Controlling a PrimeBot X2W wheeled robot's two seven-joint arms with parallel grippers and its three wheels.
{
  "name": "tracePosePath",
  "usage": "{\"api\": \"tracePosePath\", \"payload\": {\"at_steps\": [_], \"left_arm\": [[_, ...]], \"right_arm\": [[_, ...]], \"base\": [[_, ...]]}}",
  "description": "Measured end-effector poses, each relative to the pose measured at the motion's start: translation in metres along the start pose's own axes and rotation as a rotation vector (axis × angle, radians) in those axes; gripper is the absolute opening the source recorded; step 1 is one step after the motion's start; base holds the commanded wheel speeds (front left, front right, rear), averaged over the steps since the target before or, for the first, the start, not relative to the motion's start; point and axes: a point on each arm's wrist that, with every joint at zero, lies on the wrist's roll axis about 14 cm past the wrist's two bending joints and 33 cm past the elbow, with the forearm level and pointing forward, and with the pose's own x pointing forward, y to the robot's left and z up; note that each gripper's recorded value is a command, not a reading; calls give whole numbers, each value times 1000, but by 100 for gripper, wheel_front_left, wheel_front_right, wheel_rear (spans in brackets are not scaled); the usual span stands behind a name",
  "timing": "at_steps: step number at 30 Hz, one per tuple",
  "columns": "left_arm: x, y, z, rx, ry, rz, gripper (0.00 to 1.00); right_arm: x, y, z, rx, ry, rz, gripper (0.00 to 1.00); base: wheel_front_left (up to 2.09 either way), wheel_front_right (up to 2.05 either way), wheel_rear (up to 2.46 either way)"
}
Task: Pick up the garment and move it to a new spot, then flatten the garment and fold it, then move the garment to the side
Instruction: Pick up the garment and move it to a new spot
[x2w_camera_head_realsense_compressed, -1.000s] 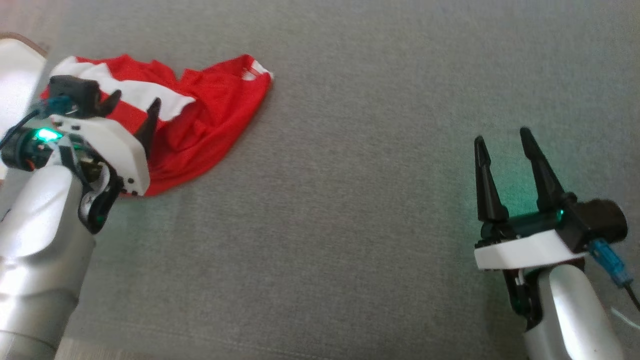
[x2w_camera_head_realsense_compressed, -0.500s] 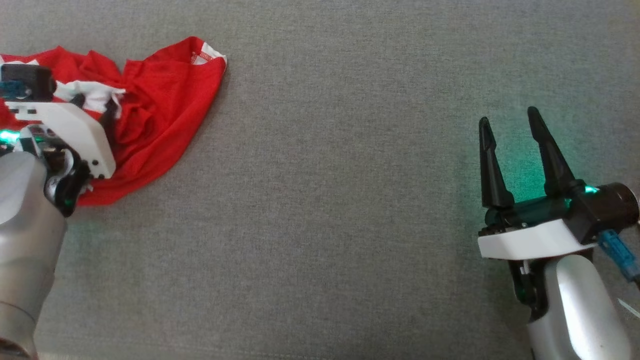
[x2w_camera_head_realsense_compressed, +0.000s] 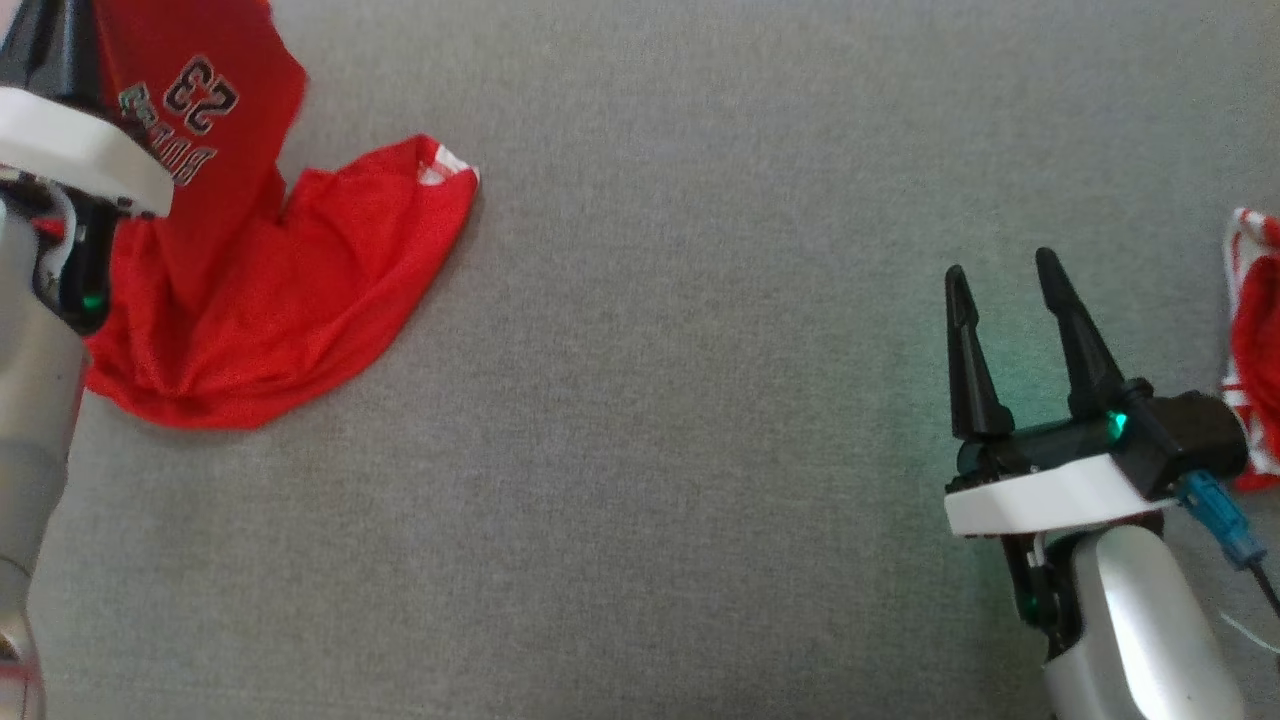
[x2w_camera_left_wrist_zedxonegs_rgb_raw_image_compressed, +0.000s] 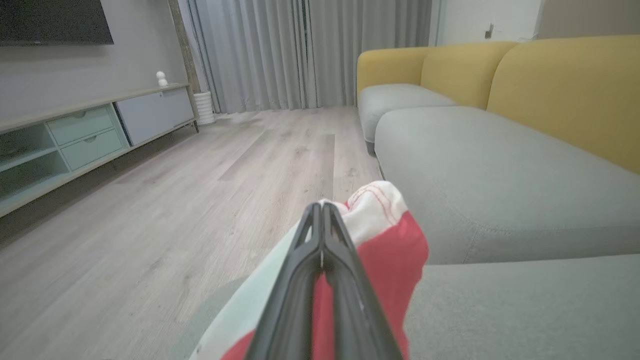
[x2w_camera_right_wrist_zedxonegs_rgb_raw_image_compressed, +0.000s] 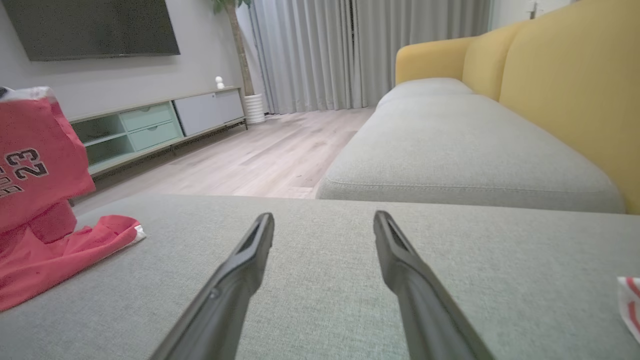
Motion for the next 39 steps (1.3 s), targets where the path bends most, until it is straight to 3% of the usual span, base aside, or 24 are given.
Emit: {"api": "tracePosePath", "payload": {"at_steps": [10,23,31,39], "left_arm": [[-26,-66,130,72,-347,-201,0],[-100,-200,228,27,-588,-505,0],[-99,-244,243,14,-578,-571,0],[-45,-290,186,28,-433,-649,0]], "right_arm": [[-32,1,27,31,-55,-31,100],[-74,-25,64,24,-149,-142,100],[-94,-45,70,32,-169,-220,100],[-92,-71,72,49,-179,-284,100]], "base": [[0,0,0],[0,0,0],[0,0,0],[0,0,0]]}}
